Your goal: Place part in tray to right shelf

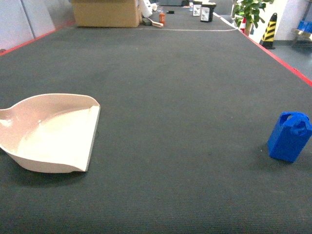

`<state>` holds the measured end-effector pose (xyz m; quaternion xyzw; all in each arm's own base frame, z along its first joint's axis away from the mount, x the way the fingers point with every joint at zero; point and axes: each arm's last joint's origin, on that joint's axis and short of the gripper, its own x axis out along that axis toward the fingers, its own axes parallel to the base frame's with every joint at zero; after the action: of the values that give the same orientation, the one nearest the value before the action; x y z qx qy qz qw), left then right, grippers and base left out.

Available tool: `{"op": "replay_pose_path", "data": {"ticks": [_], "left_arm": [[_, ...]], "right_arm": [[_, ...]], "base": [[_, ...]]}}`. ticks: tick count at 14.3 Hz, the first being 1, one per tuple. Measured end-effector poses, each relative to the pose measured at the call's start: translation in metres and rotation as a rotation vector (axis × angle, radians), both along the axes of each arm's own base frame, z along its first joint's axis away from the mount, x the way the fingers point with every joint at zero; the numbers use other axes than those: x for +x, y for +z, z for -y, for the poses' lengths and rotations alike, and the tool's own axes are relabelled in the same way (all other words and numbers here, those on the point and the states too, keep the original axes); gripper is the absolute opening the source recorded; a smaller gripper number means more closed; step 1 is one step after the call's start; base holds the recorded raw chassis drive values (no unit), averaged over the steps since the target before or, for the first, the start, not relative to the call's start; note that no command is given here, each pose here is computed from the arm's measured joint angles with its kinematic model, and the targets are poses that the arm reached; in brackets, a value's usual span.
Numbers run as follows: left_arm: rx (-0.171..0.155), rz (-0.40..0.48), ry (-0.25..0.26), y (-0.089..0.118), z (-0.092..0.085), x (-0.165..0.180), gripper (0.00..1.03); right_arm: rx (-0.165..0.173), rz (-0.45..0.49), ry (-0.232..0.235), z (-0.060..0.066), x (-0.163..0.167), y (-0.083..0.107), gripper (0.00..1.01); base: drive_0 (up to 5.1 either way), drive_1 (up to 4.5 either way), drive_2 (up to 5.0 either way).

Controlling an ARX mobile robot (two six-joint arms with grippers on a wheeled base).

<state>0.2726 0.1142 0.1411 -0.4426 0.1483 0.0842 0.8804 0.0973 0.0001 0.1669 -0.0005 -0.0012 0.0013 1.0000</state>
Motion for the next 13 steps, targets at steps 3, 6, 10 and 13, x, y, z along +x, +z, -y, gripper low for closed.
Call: {"op": "replay_pose_path", "data": {"ticks": [3,6,10,13], "left_arm": [[-0.087,-0.018,0.036,-0.024,-0.022,0.036,0.98],[-0.135,0.016,0.013,-0.034,-0.031,0.067,0.98],[-0.199,0.086,0.025,-0.050,-0.044,0.102,0.98],[-0.207,0.120,0.003,-0.057,-0.051,0.118,0.83]], "right_arm": [[0.000,0.000,0.000,0.000,0.000,0.000,0.98],[0.000,0.000,0.000,0.000,0.000,0.000,0.98],[0.000,0.000,0.000,0.000,0.000,0.000,0.98],[0.000,0.000,0.000,0.000,0.000,0.000,0.98]], "base": [[0.0,0.00,0.0],[0.0,0.00,0.0],[0.0,0.00,0.0],[0.0,0.00,0.0]]}}
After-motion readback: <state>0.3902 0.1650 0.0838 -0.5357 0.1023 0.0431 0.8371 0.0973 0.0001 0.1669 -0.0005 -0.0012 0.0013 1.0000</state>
